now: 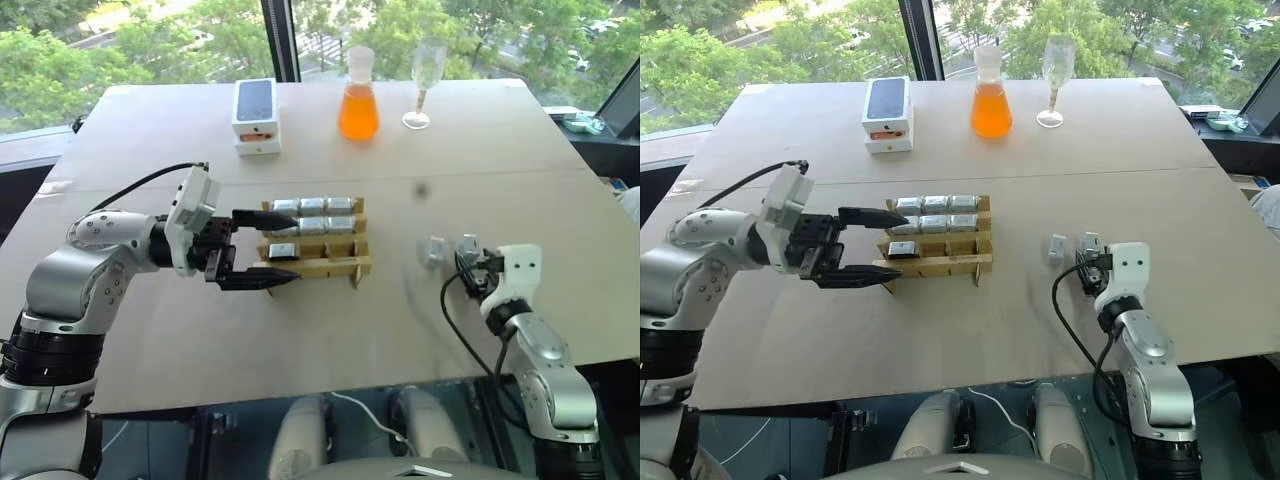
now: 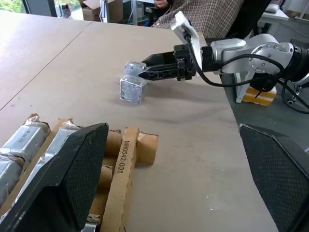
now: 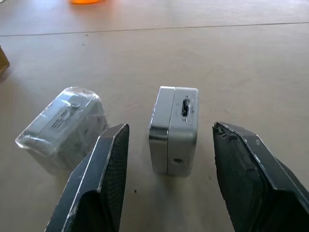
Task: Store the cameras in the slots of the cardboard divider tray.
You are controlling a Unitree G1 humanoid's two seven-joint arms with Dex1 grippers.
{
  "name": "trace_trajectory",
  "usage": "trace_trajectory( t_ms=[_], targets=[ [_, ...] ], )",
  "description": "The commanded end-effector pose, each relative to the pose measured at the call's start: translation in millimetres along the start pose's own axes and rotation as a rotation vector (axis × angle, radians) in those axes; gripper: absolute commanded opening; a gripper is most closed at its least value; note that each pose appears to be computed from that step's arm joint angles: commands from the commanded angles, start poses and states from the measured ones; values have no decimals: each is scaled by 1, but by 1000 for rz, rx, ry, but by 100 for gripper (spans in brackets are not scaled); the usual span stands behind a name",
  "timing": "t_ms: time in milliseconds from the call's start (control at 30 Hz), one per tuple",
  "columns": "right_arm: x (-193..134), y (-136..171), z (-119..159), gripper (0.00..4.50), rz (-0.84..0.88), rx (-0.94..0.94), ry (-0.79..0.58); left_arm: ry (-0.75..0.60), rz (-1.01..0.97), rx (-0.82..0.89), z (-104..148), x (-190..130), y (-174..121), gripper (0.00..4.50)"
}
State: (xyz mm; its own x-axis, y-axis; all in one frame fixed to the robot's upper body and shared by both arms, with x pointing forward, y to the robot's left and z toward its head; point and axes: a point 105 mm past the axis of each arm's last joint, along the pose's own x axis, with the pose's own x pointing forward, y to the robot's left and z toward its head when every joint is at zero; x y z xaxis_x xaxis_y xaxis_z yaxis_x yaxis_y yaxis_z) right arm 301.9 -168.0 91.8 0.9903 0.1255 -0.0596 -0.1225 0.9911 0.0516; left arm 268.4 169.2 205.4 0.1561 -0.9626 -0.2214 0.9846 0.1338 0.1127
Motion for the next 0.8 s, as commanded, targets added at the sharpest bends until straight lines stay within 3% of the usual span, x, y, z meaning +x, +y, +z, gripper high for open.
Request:
trace_trajectory(
  t_ms=[33, 100, 233, 467, 533, 633, 800],
  targets=[
    [2, -1, 6, 268, -6, -11, -27, -4, 7, 44, 8, -2, -2, 448],
    [3, -1, 5, 268, -5, -10, -19, 0, 11, 46, 8, -3, -1, 448],
    [6, -5, 11, 89, -13, -12, -55, 20, 25, 59, 6, -4, 1, 450],
    [11, -8, 23, 74, 47, -149, -87, 13, 38, 51, 6, -7, -1, 450],
    [17, 5, 50, 74, 211, -246, -166, 27, 76, 50, 6, -16, 2, 450],
    [20, 48, 90, 74, 573, -235, -264, 56, 134, 43, 5, -34, 7, 450],
    [8, 105, 105, 74, 1065, -315, -242, 90, 183, 37, 3, -51, 9, 450]
  ],
)
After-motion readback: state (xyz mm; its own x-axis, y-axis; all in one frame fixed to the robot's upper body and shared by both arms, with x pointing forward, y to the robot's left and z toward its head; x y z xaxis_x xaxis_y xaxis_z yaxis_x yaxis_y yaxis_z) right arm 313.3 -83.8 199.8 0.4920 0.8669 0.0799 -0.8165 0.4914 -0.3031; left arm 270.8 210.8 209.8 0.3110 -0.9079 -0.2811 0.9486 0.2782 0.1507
